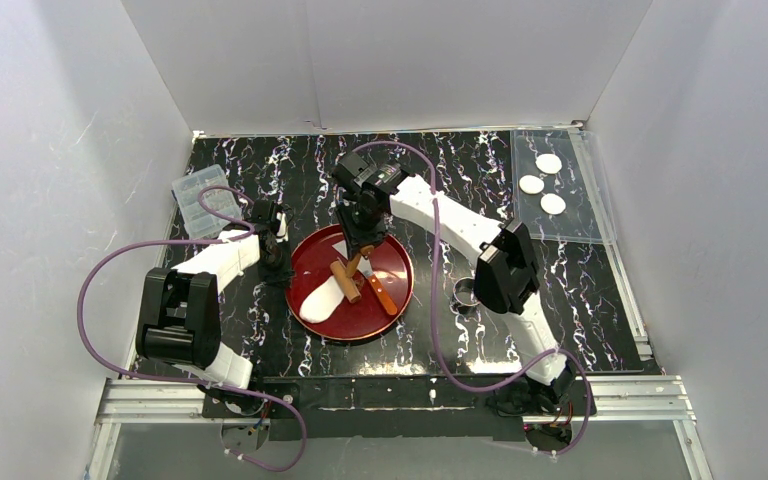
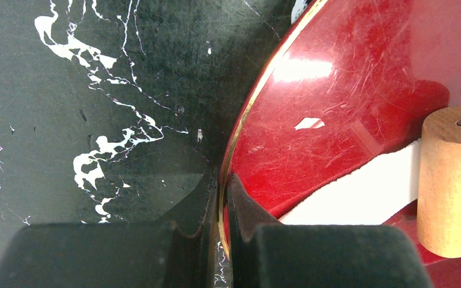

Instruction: Roll out the dumpling wrappers from the dough

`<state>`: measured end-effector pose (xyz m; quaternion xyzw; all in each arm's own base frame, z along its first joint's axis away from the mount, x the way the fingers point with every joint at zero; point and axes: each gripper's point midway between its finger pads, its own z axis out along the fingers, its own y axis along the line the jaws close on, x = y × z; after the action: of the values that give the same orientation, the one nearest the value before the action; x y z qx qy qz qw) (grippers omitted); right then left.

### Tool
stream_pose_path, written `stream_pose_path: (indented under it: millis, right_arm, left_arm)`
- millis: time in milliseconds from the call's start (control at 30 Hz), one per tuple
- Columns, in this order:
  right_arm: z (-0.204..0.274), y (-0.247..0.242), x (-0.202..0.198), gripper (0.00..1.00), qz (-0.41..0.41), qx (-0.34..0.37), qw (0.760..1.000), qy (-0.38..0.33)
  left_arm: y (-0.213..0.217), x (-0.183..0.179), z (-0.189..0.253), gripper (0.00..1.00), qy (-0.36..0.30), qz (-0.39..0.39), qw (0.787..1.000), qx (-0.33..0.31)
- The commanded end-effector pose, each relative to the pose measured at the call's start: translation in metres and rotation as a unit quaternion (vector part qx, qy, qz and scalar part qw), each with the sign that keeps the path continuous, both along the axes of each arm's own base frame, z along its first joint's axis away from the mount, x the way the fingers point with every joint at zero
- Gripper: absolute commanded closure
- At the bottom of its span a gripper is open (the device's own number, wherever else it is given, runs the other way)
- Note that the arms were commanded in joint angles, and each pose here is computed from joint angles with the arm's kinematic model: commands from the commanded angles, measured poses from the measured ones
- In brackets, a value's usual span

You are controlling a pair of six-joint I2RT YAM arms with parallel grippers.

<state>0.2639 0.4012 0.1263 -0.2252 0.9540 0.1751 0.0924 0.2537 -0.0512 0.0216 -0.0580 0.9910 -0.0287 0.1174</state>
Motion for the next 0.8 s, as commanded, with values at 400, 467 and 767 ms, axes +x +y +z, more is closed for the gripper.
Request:
stream_pose_path:
  millis: [400,467,767]
  right_arm:
    - [0.001,-0.058,0.023,0.99,-0.050,0.026,0.998,0.022]
    - [0.032,-0.036,0.023,0.99,-0.047,0.090,0.995,0.022]
    - [0.072,0.019,-0.003,0.99,-0.025,0.182,0.982,0.035]
  left_arm:
    - [0.007,0.006,0.008,1.00,-0.017,0.003,1.000,0.018]
    - [0.007,0.006,0.009,1.00,-0.018,0.003,1.000,0.020]
    - [0.008,0.006,0.010,1.00,-0.020,0.004,1.000,0.020]
